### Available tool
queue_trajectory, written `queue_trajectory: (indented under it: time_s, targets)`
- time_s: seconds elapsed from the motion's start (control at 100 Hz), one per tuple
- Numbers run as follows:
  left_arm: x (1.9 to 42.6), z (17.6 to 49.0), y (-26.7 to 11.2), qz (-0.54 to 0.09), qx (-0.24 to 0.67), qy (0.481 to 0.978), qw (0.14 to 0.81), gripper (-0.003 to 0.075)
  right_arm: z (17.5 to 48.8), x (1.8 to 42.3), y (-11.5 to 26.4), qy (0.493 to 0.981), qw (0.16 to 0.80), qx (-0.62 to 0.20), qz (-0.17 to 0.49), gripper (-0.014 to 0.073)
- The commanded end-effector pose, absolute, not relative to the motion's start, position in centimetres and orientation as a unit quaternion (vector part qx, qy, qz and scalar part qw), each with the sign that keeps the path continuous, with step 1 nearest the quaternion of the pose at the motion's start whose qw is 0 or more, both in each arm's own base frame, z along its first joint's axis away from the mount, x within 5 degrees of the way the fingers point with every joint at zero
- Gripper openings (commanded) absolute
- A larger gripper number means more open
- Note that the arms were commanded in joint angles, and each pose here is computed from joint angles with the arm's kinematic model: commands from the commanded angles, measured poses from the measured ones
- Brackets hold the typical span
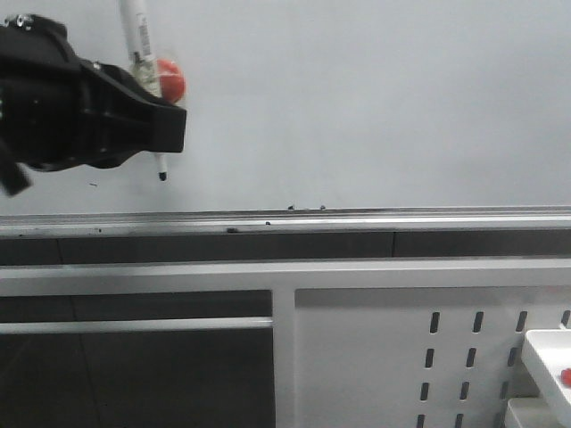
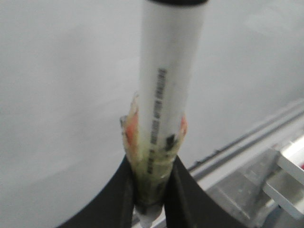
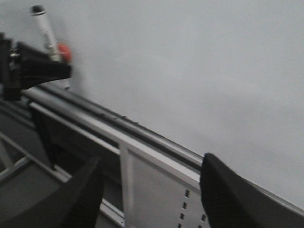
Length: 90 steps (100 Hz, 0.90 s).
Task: Write number 1 on whiteboard
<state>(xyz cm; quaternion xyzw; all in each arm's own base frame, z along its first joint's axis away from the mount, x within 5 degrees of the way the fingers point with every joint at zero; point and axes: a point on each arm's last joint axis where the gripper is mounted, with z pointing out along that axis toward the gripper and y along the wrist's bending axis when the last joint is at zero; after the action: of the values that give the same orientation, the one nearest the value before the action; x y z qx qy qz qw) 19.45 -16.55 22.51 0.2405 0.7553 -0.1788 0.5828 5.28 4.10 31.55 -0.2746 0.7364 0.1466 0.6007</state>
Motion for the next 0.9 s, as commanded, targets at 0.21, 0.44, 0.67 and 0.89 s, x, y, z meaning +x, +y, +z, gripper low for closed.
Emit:
queue_trajectory:
  time_s: [0.21,0.44,0.67,0.89]
  targets:
    - [14.3,29.1,-16.9,-0.123,0.498,0.634,0.579,-0.0020,36.1,7.9,8.2,0.696,0.556,-0.409,0.196,0.0391]
    - [11.7,30.8,-15.8,-0.074,0.571,0.601,0.554,-0.0020,38.4,10.8,13.9,0.666,0.514,-0.495,0.218,0.0391]
    - [11.0,30.7,-14.8,-0.049,0.589,0.606,0.533,-0.0020,38.8,11.4,18.8,0.630,0.514,-0.528,0.246,0.0391]
    - [10.8,31.0,-14.6,-0.051,0.586,0.603,0.539,-0.0020,38.1,12.5,20.5,0.636,0.523,-0.506,0.257,0.0392]
